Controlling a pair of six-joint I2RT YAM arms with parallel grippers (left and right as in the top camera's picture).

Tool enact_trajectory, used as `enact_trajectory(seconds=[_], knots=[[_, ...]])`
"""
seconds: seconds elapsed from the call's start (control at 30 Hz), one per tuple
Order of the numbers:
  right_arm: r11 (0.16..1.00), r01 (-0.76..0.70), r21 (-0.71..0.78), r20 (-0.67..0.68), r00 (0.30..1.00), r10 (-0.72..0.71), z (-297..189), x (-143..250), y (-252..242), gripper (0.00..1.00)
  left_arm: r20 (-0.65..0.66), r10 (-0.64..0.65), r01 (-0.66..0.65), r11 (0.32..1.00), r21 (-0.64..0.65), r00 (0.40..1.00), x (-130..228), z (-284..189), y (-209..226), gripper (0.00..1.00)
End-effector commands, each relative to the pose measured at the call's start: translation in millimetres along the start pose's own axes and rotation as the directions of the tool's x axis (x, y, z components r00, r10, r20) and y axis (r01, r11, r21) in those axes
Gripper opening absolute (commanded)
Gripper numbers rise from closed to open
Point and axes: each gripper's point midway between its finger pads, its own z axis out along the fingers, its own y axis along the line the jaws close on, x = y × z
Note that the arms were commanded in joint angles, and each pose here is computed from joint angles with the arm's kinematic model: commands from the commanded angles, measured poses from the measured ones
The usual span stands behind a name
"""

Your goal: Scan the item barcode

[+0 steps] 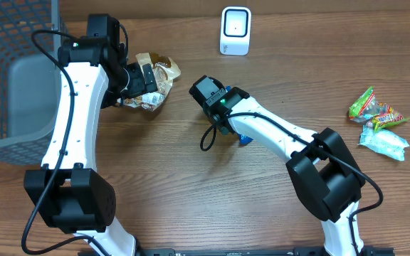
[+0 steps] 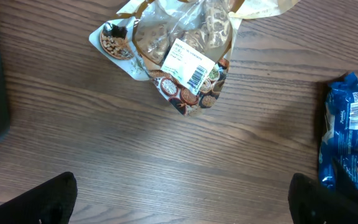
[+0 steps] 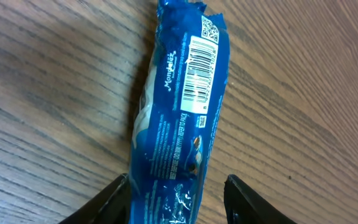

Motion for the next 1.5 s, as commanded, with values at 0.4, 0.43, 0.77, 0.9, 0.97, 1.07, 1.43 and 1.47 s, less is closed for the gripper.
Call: enact_trajectory(seconds=[0.4, 0.43, 0.77, 0.9, 0.97, 1.07, 1.43, 1.47], knots=[[1.000, 0.016, 0.012, -0.041, 0.999, -0.016, 22.8, 12.3, 10.4, 0.47, -0.015, 0.000, 0.000, 1.000, 0.004, 1.000, 2.3, 4.4, -3.0, 1.00], [1.000, 0.016, 0.012, -0.039, 0.999, -0.015, 24.8, 13.4, 11.6, 0.46, -0.014, 0.000, 0.000, 1.000, 0.003, 1.000, 2.3, 4.4, -2.9, 1.00], [1.000, 0.007, 0.016, -0.048, 0.999, -0.006, 35.7, 25.3, 15.5, 0.22, -0.014, 0.000, 0.000, 1.000, 0.003, 1.000, 2.3, 4.4, -2.9, 1.00], [0.998, -0.065, 0.021, -0.026, 0.998, 0.066, 24.2, 15.0, 9.4, 0.20, -0.014, 0.000, 0.000, 1.000, 0.003, 1.000, 2.3, 4.4, -2.9, 1.00], [0.995, -0.097, 0.006, -0.003, 0.995, 0.097, 14.8, 6.5, 5.4, 0.18, -0.014, 0.000, 0.000, 1.000, 0.003, 1.000, 2.3, 4.4, -2.9, 1.00], [0.990, -0.106, -0.088, 0.020, 0.994, 0.108, -2.7, -5.2, 7.4, 0.12, -0.015, 0.000, 0.000, 1.000, 0.004, 1.000, 2.3, 4.4, -3.0, 1.00], [0.590, -0.010, -0.807, 0.145, 0.966, 0.216, -91.2, -43.6, 6.5, 0.09, -0.014, 0.000, 0.000, 1.000, 0.003, 1.000, 2.3, 4.4, -2.9, 1.00], [0.538, -0.010, -0.843, 0.149, 0.956, 0.251, -96.4, -46.2, 0.1, 0.05, -0.014, 0.000, 0.000, 1.000, 0.004, 1.000, 2.2, 4.4, -3.0, 1.00]])
